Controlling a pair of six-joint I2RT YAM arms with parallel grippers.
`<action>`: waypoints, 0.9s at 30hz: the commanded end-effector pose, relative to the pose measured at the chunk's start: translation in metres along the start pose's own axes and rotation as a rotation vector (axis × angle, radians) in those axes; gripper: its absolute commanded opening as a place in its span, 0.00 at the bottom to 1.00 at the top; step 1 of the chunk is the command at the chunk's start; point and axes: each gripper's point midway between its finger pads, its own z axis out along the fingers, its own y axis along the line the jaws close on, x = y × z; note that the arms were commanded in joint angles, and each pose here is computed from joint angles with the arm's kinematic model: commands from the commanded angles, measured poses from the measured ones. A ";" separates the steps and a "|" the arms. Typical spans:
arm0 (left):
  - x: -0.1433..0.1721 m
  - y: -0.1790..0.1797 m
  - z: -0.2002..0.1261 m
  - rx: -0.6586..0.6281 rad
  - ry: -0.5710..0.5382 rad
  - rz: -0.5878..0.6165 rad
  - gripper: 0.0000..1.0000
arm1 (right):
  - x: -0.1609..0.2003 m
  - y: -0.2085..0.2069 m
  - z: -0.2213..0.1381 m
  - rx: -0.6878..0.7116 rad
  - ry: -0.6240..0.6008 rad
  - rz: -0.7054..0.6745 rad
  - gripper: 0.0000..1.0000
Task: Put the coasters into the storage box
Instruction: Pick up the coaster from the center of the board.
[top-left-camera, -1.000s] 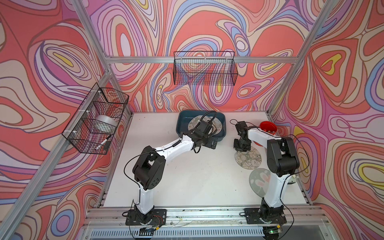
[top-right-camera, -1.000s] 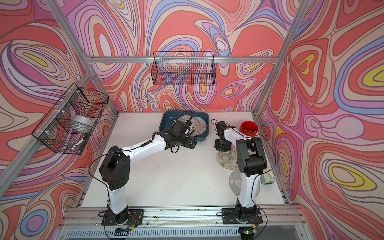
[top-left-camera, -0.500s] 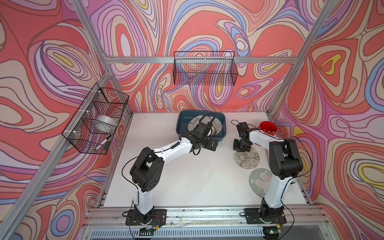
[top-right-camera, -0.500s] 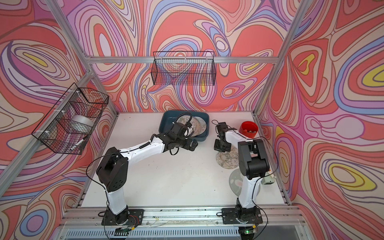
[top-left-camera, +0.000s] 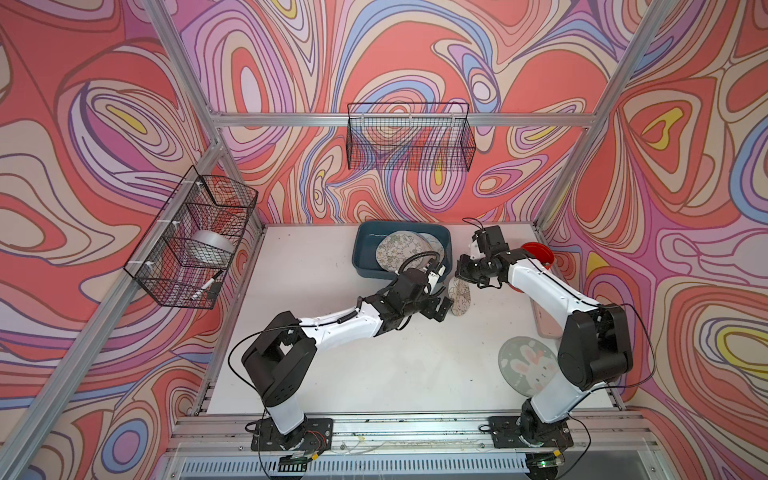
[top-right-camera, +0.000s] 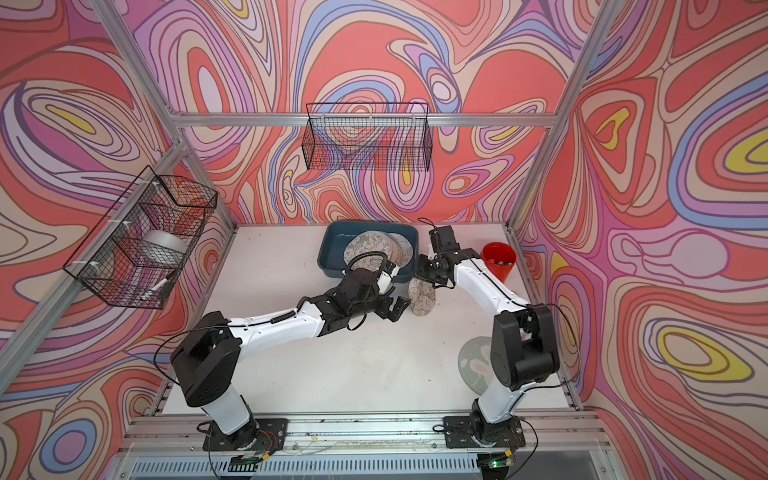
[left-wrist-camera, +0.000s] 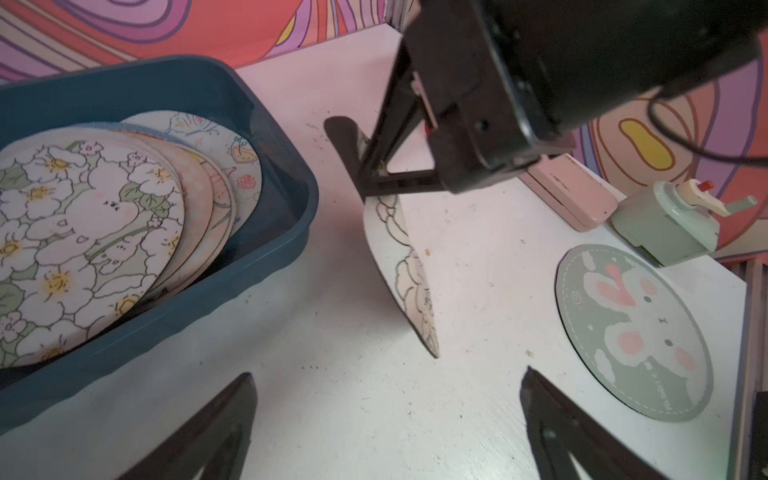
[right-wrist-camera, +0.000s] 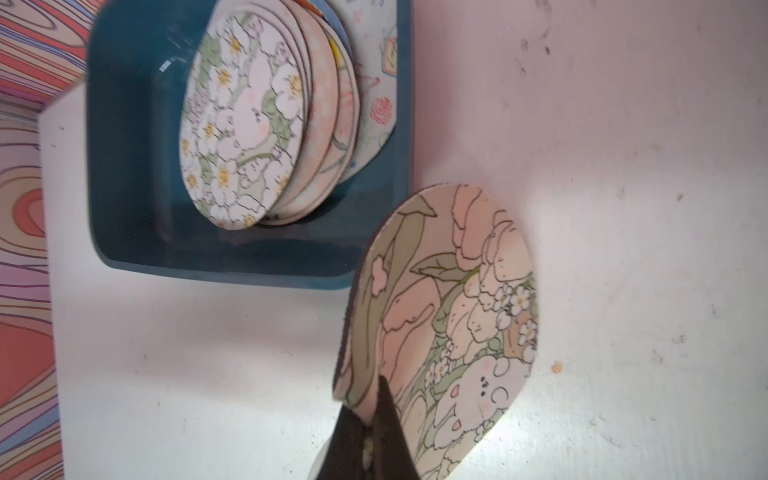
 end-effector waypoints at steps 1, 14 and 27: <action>-0.020 0.002 0.002 -0.065 -0.086 0.061 1.00 | -0.013 0.029 -0.016 -0.087 -0.050 -0.019 0.00; -0.015 0.026 0.020 -0.237 -0.053 0.039 0.93 | -0.013 0.050 -0.046 -0.178 -0.086 -0.042 0.00; -0.021 0.021 0.030 -0.223 -0.008 0.060 0.35 | -0.007 0.056 -0.050 -0.222 -0.076 -0.050 0.00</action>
